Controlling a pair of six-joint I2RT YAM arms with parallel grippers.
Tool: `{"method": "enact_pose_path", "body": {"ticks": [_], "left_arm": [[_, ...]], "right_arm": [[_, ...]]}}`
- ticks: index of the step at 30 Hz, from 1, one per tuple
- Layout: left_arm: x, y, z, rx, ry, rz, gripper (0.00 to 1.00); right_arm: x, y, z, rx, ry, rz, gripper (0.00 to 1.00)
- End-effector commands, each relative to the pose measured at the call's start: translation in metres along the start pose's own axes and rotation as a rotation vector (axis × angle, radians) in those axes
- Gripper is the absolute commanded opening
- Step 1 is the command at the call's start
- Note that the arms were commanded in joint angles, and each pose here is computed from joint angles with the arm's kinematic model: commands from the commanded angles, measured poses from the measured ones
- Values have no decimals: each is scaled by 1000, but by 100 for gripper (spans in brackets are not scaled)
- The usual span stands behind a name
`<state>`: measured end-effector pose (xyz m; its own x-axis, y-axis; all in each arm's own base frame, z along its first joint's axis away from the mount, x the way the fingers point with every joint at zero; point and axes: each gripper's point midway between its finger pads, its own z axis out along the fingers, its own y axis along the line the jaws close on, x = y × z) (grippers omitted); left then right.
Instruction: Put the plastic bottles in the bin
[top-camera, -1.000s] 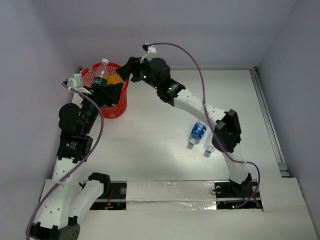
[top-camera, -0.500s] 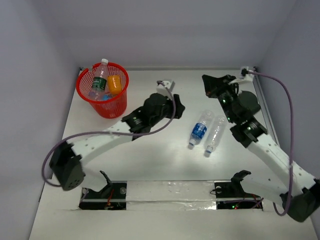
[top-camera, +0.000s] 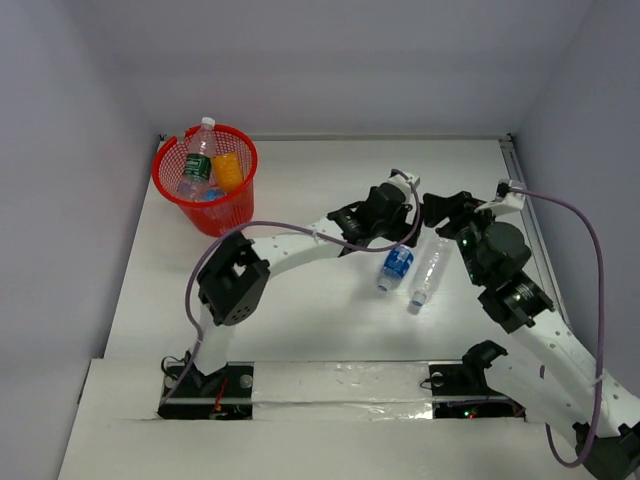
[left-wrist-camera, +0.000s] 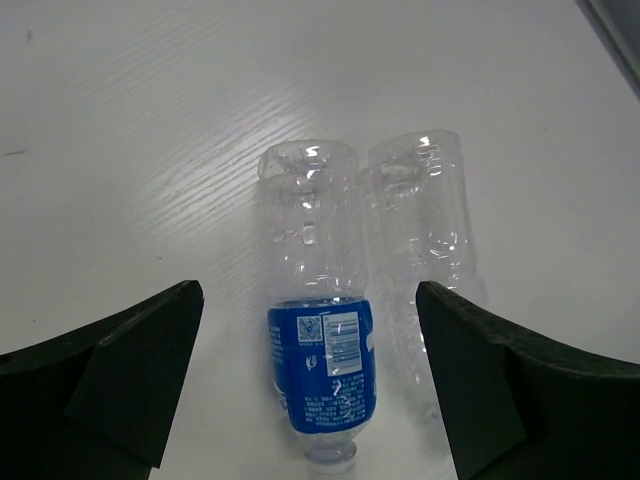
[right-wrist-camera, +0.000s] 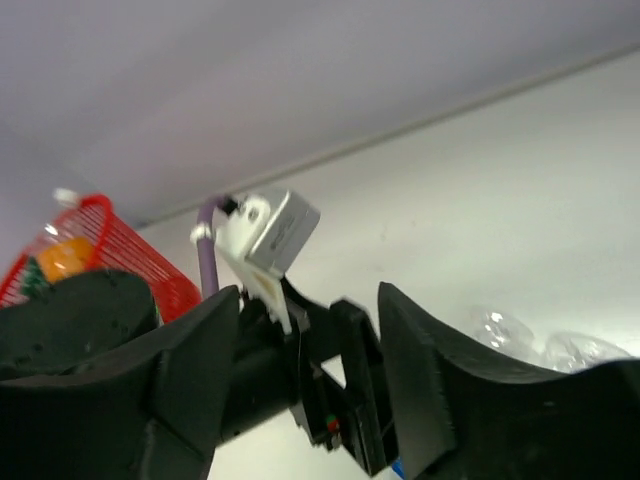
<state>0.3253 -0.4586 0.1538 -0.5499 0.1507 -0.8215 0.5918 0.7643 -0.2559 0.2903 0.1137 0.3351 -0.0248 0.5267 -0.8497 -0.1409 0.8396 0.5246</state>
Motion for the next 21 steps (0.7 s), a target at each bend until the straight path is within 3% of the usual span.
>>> {"method": "enact_pose_path", "body": {"ticks": [1,5,16,21], "left_arm": [[-12,-9,9,30,0,36,87],[7,-6,37,18,58,62,87],[26,3,79,-33,101,97,85],[33,15,87,-59,98,70,74]], "right_arm": [[22,-30,-1,109,43,-25,64],[23,-35,-8,112,36,-16,72],[46,-56,-14,168,95,-26,73],[57,-79,-18,258,102,-1,80]]}}
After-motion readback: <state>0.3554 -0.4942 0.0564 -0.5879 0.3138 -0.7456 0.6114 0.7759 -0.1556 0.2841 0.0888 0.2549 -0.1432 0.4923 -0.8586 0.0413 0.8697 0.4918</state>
